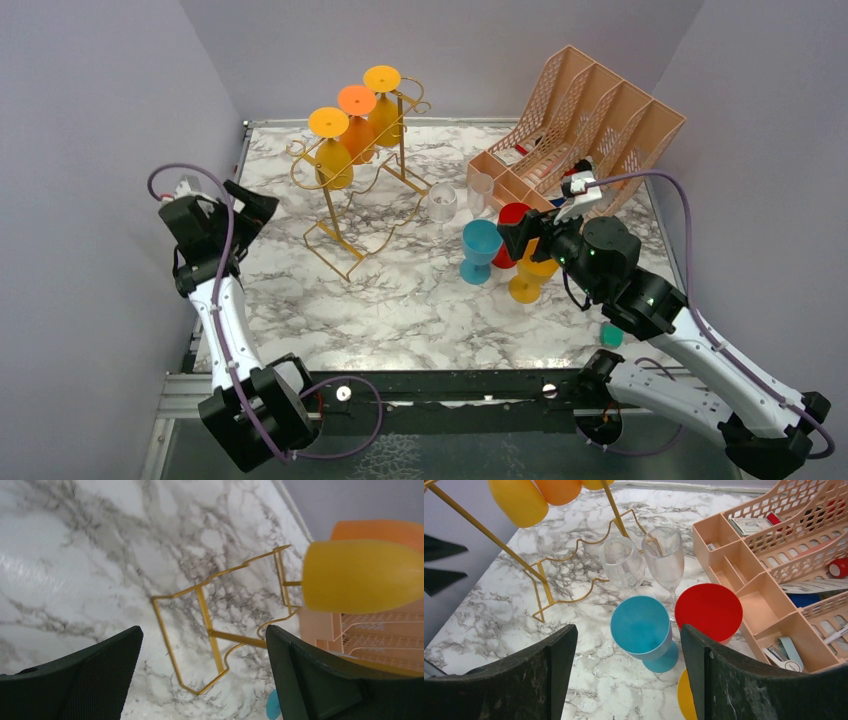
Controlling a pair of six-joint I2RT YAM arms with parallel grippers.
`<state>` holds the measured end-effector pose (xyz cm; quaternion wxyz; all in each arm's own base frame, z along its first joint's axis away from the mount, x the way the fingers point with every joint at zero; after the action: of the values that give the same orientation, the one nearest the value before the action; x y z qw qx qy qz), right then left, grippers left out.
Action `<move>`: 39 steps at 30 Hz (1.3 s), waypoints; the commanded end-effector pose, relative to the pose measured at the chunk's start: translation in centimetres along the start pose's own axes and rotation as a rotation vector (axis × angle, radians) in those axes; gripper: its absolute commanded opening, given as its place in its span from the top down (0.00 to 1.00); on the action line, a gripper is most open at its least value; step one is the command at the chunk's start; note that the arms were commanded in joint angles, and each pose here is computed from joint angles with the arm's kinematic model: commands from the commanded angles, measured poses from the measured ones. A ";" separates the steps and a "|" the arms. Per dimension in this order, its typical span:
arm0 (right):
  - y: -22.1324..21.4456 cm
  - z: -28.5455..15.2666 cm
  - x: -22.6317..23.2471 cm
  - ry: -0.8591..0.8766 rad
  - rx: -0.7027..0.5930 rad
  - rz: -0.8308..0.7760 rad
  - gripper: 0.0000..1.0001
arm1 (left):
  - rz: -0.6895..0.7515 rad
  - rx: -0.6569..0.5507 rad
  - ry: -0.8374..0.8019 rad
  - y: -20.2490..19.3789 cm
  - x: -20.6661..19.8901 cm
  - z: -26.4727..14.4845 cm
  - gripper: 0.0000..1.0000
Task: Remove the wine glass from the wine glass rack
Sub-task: Pick up the wine glass from the wine rack.
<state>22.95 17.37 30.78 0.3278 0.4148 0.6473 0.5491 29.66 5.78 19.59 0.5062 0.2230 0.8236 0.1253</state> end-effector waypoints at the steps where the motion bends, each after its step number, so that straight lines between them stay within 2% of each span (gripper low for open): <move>1: 0.4 0.0 -0.2 -0.016 0.013 -0.009 0.21 | 0.125 -0.086 -0.125 4.7 -6.0 -1.3 0.01; 6: 0.8 0.0 0.3 0.012 -0.003 -0.001 0.21 | 0.119 -0.137 -0.163 7.8 -8.6 -0.8 0.05; 12: 0.3 0.3 0.3 0.007 0.024 -0.014 0.21 | 0.215 -0.054 -0.346 9.6 -14.2 -0.5 0.08; 17: -0.3 0.9 2.3 0.108 0.063 -0.003 0.18 | 0.333 0.027 -0.486 9.9 -18.9 -0.1 0.08; 20: -1.0 1.4 3.4 0.159 0.112 -0.009 0.07 | 0.369 0.094 -0.555 9.4 -20.7 0.4 0.10; 23: -1.4 1.9 3.8 0.162 0.145 0.001 0.02 | 0.419 0.131 -0.610 8.6 -22.5 0.8 0.11; 30: -0.8 1.9 4.2 0.182 0.135 0.010 0.00 | 0.495 0.252 -0.714 5.5 -25.9 2.1 0.15; 39: -0.6 1.7 3.8 0.164 0.132 0.016 0.00 | 0.539 0.341 -0.694 3.0 -25.5 3.1 0.33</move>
<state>23.04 21.46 28.48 0.2465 0.3965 0.7117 0.5249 43.73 -4.06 39.02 0.6630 0.5122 0.5450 0.0313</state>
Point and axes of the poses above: each gripper's point midway between its finger pads, its own z axis out along the fingers, its own x axis along the line the jaws close on, y = z × x, the point moved 1 cm from there along -z, back along the fingers, and after that the axes turned 11 degrees about -z, right-handed, at the moved point
